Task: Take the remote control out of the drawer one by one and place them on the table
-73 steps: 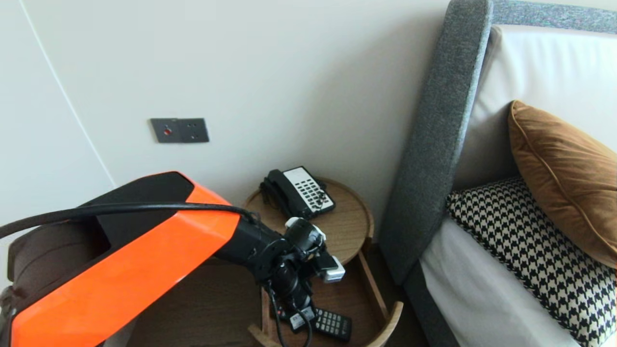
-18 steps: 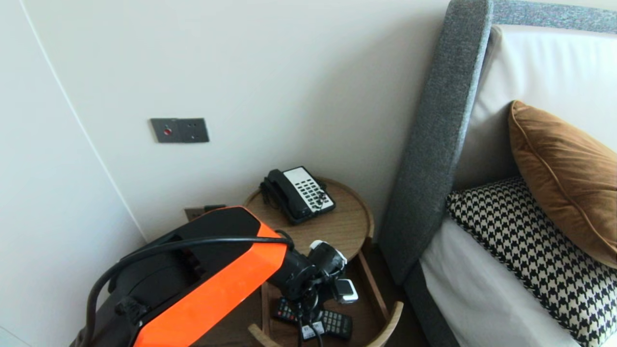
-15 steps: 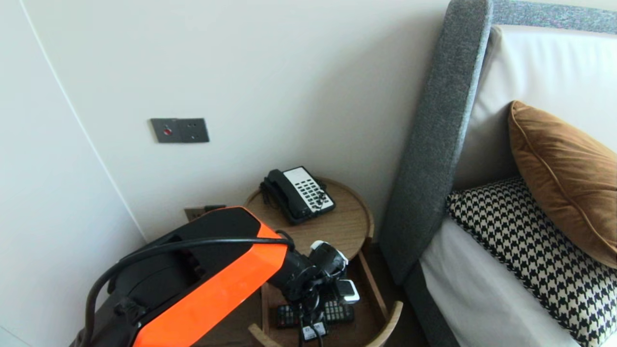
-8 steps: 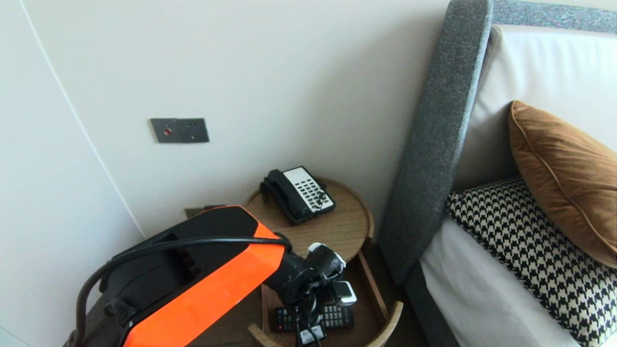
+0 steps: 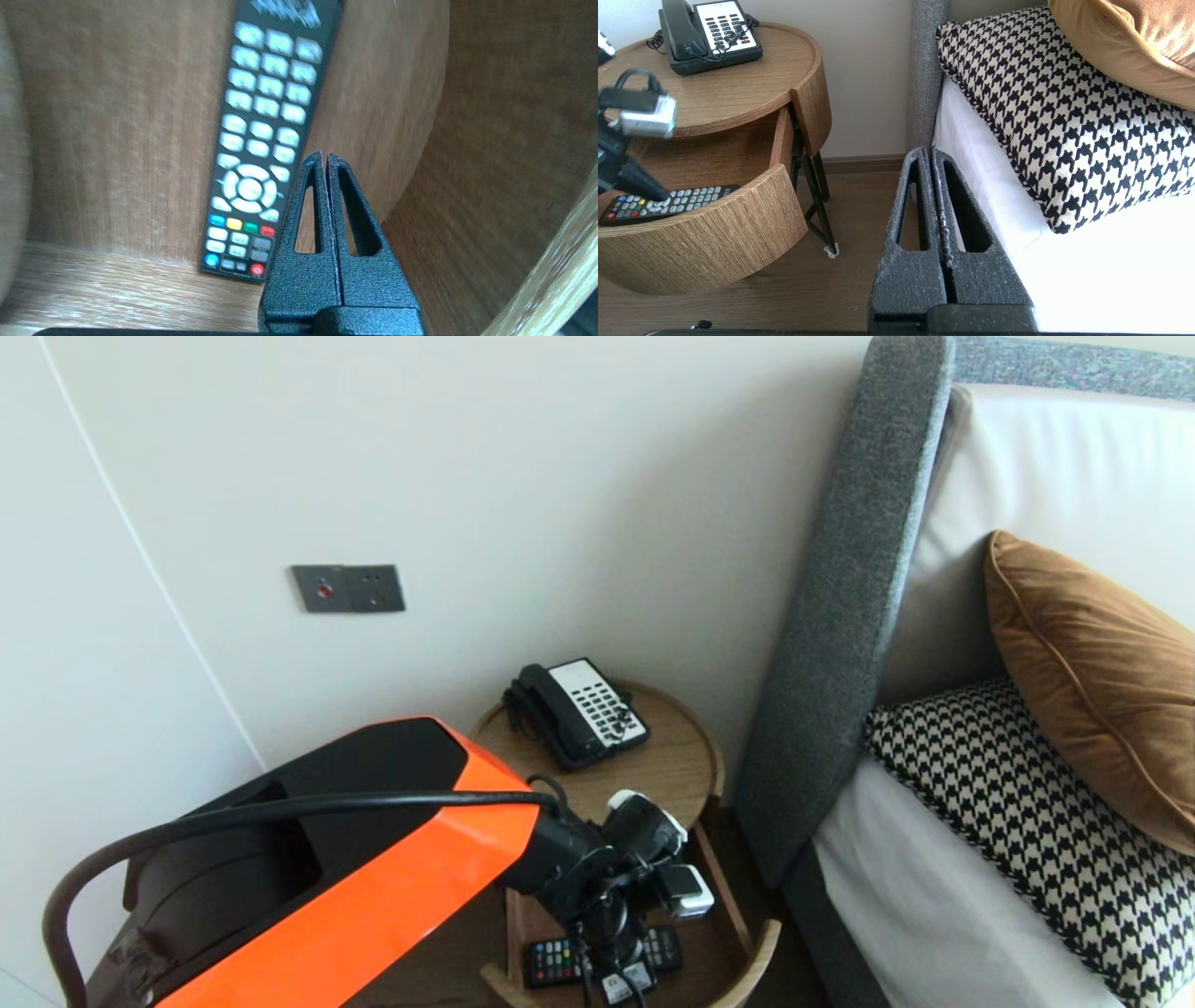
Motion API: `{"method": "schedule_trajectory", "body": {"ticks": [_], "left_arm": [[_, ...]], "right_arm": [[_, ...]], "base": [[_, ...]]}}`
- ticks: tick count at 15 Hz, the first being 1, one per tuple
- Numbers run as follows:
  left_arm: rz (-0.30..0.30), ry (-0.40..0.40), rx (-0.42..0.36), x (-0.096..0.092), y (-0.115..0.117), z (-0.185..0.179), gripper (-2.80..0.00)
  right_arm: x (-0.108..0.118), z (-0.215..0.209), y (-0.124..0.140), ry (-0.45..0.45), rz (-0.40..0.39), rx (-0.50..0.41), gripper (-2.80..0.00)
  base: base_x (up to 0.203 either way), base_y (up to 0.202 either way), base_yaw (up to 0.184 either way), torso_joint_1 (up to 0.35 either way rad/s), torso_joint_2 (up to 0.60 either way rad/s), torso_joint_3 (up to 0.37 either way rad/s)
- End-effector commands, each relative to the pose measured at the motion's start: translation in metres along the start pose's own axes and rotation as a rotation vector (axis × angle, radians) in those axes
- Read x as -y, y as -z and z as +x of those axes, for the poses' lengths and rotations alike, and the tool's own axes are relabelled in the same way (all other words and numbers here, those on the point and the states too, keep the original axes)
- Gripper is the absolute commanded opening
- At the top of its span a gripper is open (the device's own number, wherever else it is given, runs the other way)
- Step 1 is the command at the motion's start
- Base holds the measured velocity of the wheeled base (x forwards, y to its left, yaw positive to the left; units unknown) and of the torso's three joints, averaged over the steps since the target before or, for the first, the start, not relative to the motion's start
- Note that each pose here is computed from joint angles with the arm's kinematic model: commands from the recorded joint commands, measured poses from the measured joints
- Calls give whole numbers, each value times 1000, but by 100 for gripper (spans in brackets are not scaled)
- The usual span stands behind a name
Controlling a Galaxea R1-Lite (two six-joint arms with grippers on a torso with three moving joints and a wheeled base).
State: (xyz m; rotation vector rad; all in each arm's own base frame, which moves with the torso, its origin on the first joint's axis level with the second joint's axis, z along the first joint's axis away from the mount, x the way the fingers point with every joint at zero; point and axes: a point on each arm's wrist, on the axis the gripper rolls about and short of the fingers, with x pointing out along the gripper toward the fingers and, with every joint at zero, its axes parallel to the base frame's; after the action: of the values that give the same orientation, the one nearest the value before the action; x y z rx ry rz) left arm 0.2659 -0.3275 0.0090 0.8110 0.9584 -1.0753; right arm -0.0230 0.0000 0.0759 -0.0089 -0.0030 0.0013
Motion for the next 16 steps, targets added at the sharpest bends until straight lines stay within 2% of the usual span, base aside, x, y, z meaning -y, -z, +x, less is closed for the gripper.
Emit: {"method": "schedule_trajectory", "body": {"ticks": [1,3,5,6,16], "left_arm": [[-25,-13,26,-4,-7,-2,-280],[-34,-21,24,-13,-5,2,-280],[-3,-24,20,-15,-4,4,-280],[5,-22,12,-17,-2,8,0],[24,-16,-3,-16,0,17,0]], "right_arm": [[0,0,0,0,0,5,-280],[0,0,0,0,0,5,-280],[0,0,0,0,0,5,-280],[0,0,0,0,0,5,-280],[0,0,0,0,0,5,-280]], "base": [[0,0,0,0,0,0],[0,0,0,0,0,0],[0,0,0,0,0,0],[0,0,0,0,0,0],[0,0,0,0,0,0]]}}
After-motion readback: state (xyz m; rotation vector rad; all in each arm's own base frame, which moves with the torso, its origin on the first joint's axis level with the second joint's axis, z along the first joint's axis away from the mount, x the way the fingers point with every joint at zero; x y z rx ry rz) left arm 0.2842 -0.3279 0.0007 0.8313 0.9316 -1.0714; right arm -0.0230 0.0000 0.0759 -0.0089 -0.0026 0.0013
